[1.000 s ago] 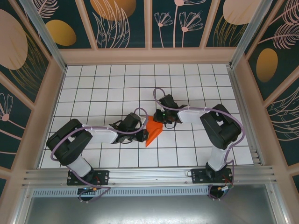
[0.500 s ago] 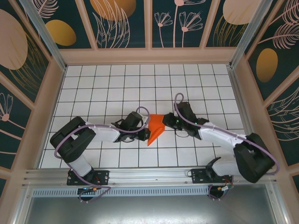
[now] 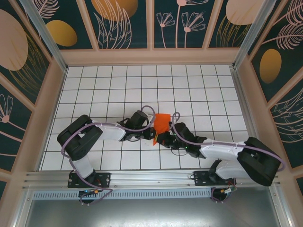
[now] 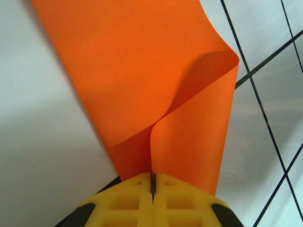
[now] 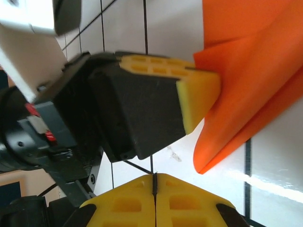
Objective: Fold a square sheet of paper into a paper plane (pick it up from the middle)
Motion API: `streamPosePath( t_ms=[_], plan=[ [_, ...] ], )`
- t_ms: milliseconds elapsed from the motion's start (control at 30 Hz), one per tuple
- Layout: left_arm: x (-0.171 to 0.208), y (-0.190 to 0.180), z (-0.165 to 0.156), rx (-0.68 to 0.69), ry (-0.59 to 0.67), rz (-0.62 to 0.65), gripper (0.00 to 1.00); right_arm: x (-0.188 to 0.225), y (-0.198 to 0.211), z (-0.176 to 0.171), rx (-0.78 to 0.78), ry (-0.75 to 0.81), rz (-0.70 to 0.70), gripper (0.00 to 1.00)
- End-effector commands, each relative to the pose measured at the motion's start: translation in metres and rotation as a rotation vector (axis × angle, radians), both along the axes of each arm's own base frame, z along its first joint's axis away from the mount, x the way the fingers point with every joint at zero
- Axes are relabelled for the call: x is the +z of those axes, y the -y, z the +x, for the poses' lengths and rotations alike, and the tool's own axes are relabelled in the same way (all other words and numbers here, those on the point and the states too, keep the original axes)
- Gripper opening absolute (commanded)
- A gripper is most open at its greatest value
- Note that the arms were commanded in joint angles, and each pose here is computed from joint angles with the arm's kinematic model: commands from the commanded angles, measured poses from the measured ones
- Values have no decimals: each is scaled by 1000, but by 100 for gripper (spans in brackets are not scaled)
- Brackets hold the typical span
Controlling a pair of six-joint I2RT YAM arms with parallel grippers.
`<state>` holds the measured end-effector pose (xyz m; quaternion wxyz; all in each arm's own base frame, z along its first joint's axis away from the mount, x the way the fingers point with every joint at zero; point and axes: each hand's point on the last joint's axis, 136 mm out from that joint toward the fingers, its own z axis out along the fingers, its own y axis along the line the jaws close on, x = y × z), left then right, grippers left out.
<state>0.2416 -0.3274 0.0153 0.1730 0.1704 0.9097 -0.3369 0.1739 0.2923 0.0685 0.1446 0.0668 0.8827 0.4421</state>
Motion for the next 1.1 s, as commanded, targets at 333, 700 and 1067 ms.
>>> streamPosePath(
  t_ms=[333, 700, 1067],
  plan=[
    [-20, -11, -3, 9, -39, 68, 5, -11, -25, 3, -23, -26, 17, 6],
    [-21, -11, -5, -1, -39, 75, 5, -18, -22, 11, -60, -28, 12, 7],
    [-20, -11, -6, -6, -39, 69, 5, -38, -23, 8, -47, -67, -6, 7]
  ],
)
